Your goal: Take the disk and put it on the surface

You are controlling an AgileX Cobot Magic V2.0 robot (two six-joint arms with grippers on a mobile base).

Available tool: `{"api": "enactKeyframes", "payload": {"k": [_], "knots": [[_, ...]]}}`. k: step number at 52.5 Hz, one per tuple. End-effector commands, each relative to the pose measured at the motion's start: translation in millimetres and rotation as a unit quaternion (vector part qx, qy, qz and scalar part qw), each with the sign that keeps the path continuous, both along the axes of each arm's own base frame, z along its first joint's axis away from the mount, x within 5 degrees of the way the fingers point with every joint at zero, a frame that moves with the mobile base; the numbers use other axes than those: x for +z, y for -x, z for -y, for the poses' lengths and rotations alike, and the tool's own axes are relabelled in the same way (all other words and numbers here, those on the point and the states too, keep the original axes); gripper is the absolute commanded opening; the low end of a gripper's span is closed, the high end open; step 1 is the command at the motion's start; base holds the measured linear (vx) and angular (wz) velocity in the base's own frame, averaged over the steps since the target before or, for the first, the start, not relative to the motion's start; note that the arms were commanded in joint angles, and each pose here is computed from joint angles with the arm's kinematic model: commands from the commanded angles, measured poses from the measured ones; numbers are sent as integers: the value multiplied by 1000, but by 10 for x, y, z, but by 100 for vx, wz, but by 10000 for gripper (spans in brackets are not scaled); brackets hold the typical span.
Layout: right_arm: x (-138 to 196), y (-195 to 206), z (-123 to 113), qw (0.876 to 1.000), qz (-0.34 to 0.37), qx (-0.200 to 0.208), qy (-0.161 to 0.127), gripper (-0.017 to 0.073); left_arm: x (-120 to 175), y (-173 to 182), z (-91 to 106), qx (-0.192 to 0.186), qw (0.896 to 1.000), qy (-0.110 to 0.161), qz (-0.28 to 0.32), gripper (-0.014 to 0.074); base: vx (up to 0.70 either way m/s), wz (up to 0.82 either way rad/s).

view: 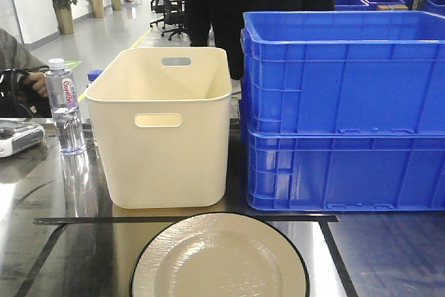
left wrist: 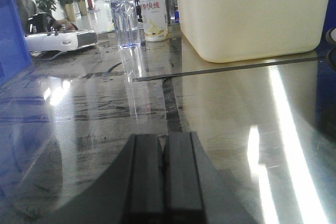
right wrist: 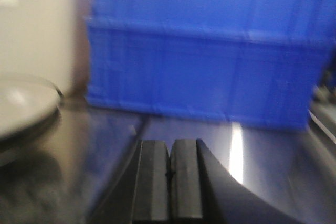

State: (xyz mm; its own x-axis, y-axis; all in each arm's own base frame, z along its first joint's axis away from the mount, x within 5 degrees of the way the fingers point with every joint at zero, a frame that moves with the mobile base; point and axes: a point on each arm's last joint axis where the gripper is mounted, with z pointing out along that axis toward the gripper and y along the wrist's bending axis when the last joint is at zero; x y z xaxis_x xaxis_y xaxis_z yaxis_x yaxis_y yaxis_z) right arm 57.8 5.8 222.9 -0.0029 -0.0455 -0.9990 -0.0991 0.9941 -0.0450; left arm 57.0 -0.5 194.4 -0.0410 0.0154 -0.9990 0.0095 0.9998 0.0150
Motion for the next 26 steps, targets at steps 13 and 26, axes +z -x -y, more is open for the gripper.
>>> {"api": "enactKeyframes", "payload": {"k": [13, 26], "knots": [[-372, 13, 37, 999, -34, -32, -17, -9, 35, 7, -2, 1, 999, -1, 41, -5, 0, 0], [-370, 13, 37, 999, -33, -32, -17, -9, 35, 7, -2, 1, 999, -1, 41, -5, 0, 0]]}}
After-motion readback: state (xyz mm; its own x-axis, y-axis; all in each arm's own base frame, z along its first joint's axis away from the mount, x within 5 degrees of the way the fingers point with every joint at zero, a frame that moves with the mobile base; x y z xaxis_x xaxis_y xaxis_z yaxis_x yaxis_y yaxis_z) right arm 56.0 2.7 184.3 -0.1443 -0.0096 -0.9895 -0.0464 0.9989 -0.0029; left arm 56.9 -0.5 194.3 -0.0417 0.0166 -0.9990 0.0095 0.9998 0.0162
